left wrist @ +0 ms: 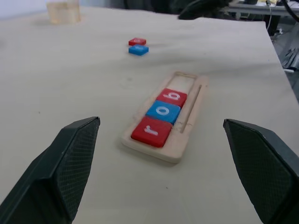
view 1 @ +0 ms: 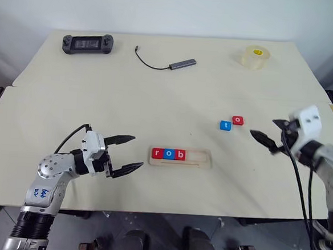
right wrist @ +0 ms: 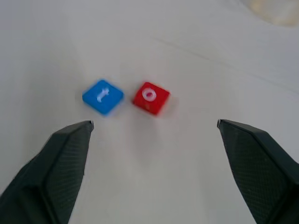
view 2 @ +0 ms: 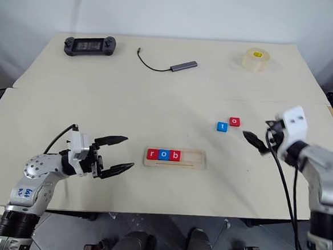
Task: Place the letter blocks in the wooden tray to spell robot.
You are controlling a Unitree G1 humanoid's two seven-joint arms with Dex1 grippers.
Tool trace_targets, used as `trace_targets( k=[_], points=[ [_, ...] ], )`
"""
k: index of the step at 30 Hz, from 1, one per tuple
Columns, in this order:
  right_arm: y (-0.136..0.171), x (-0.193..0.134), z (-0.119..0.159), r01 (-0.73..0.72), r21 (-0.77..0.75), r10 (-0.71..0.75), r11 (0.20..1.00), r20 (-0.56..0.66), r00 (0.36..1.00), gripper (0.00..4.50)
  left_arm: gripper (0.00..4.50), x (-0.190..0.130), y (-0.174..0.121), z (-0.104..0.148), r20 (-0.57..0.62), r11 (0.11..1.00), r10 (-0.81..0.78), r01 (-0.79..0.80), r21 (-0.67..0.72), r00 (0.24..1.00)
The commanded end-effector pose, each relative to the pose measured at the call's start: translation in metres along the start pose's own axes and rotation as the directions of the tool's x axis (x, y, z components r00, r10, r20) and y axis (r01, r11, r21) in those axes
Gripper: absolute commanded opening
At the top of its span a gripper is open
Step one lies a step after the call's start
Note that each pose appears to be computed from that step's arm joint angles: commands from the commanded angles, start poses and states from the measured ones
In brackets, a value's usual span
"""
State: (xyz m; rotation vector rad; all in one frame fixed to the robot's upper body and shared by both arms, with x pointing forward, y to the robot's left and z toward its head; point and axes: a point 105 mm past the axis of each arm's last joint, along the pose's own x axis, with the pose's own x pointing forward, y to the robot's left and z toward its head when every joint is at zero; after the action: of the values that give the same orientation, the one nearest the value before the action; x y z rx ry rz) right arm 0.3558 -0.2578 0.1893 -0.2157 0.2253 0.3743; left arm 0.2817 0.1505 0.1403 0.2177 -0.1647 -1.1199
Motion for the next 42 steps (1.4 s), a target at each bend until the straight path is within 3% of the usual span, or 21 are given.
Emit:
trace_targets(
  k=[1, 5, 16, 25, 32, 41, 42],
  points=[
    [0.003, 0.015, 0.002, 0.025, 0.045, -0.02, 0.999, -0.09, 0.996, 4.45, 4.5, 0.002, -0.006, 0.009, 0.02, 0.999, -0.009, 0.008, 0.041, 1.0],
    [0.0, 0.028, 0.004, 0.072, 0.051, -0.064, 0.996, -0.153, 0.986, 4.45, 4.5, 0.004, -0.011, 0.008, 0.024, 0.999, -0.013, 0.012, 0.033, 1.0],
    [0.005, 0.04, 0.02, 0.065, 0.056, -0.056, 0.996, -0.153, 0.987, 4.45, 4.5, 0.0, -0.013, 0.006, 0.017, 1.0, 0.006, -0.007, 0.029, 1.0],
    [-0.016, 0.07, 0.003, 0.233, 0.106, -0.203, 0.967, -0.237, 0.95, 4.45, 4.5, 0.005, -0.015, 0.007, 0.03, 0.999, 0.004, -0.005, 0.032, 1.0],
    [-0.009, 0.081, -0.013, 0.242, 0.109, -0.202, 0.964, -0.29, 0.936, 4.45, 4.5, 0.003, -0.019, 0.007, 0.031, 0.999, 0.025, -0.026, 0.026, 0.999],
    [-0.009, 0.079, -0.011, 0.252, 0.115, -0.213, 0.961, -0.274, 0.938, 1.58, 4.5, 0.003, -0.019, 0.007, 0.034, 0.999, 0.032, -0.032, 0.022, 0.999],
    [-0.008, 0.078, -0.008, 0.238, 0.11, -0.203, 0.965, -0.261, 0.944, 1.46, 4.5, 0.004, -0.019, 0.007, 0.035, 0.999, 0.029, -0.03, 0.021, 0.999]
  ],
)
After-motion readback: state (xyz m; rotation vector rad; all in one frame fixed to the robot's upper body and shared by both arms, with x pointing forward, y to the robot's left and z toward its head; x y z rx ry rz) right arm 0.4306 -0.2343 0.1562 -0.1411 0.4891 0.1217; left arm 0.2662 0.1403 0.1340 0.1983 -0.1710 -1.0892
